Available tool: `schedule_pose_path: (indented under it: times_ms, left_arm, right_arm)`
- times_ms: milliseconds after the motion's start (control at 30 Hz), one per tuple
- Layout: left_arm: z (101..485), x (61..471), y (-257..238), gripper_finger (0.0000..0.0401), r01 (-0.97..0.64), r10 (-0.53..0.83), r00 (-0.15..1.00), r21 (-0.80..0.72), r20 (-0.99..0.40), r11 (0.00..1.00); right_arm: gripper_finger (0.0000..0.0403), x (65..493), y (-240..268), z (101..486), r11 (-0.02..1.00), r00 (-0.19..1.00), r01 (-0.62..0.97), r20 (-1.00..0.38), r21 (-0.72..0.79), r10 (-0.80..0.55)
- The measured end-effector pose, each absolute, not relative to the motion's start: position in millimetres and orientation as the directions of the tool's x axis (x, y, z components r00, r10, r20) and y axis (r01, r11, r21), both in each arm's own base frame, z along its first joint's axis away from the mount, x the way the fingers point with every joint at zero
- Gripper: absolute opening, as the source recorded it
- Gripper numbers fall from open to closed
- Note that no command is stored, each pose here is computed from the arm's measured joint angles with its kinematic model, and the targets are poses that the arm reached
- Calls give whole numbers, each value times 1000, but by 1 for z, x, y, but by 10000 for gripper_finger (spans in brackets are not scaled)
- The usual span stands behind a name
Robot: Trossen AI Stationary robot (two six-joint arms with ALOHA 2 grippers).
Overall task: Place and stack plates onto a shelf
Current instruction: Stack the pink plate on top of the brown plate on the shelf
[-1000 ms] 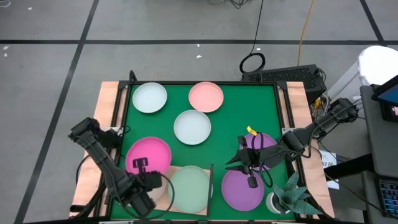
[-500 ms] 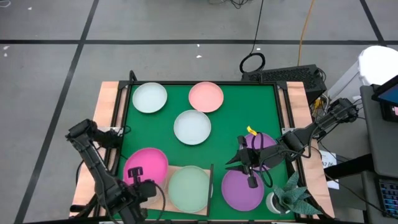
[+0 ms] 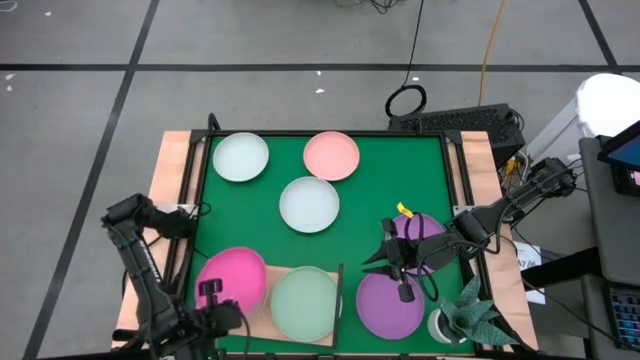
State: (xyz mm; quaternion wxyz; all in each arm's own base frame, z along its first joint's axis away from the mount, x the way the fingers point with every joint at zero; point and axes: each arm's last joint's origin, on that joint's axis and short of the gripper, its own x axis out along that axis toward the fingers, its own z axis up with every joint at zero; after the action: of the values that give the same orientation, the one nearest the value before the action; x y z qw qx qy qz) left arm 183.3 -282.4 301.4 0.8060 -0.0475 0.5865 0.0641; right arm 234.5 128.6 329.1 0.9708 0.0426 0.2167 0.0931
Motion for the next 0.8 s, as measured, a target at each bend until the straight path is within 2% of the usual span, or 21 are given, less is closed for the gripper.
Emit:
schedule_pose_path:
  times_ms: [100, 600, 800]
  left_arm:
    - [299, 179, -288, 9, -119, 35, 329, -4, -944, 993]
    - [266, 168, -301, 9, -98, -32, 310, -65, -950, 993]
    - [260, 167, -299, 23, -115, -13, 301, -50, -954, 992]
  right_arm:
    - [61, 234, 129, 329, 979, 889, -163, -413, 123, 200]
    - [61, 235, 129, 329, 979, 890, -163, -409, 125, 201]
    - [61, 235, 129, 330, 979, 891, -163, -408, 125, 201]
